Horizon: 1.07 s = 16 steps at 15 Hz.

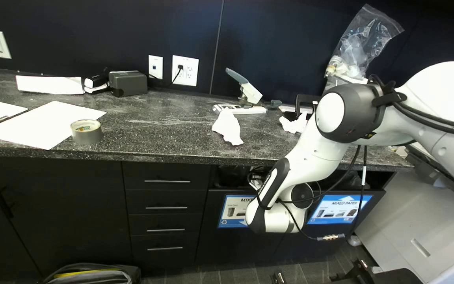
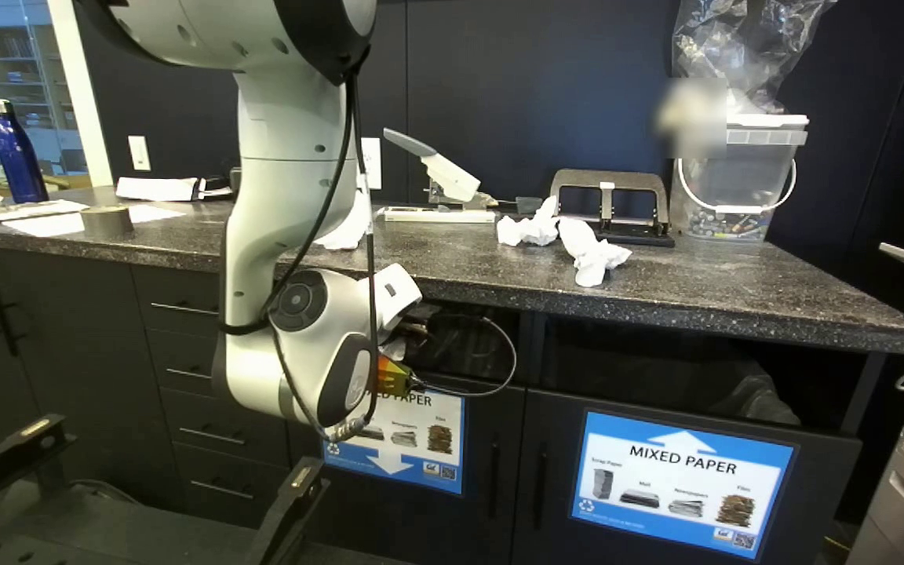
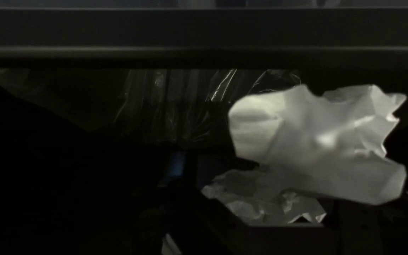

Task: Put the papers in the bin to the left

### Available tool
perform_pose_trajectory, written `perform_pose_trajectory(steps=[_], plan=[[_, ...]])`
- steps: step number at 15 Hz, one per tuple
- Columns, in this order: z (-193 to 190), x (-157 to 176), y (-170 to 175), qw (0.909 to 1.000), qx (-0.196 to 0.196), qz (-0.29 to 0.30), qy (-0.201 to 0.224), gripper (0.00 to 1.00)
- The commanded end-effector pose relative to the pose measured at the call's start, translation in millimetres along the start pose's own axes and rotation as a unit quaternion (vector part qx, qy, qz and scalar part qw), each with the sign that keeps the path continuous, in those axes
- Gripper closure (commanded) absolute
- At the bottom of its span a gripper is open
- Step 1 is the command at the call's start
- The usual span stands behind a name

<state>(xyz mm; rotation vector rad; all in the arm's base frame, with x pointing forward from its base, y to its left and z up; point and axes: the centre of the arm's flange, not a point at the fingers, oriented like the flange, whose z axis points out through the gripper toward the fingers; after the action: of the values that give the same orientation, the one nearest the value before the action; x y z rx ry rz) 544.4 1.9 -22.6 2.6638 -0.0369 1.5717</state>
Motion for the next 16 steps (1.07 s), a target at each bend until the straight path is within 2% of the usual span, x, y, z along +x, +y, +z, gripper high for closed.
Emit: perform_pose_trajectory(steps=[1, 9, 11, 16], plan=[[3.9, 2.7, -9.2, 0.9997, 0.007, -0.023, 0.008, 0.0], [12.5, -6.3, -26.4, 0.9952, 0.037, -0.076, -0.048, 0.0], [16.1, -4.2, -29.3, 0.9954, 0.031, -0.08, -0.042, 0.0], [19.3, 9.6, -31.0, 0.9943, -0.009, -0.104, 0.021, 0.0]])
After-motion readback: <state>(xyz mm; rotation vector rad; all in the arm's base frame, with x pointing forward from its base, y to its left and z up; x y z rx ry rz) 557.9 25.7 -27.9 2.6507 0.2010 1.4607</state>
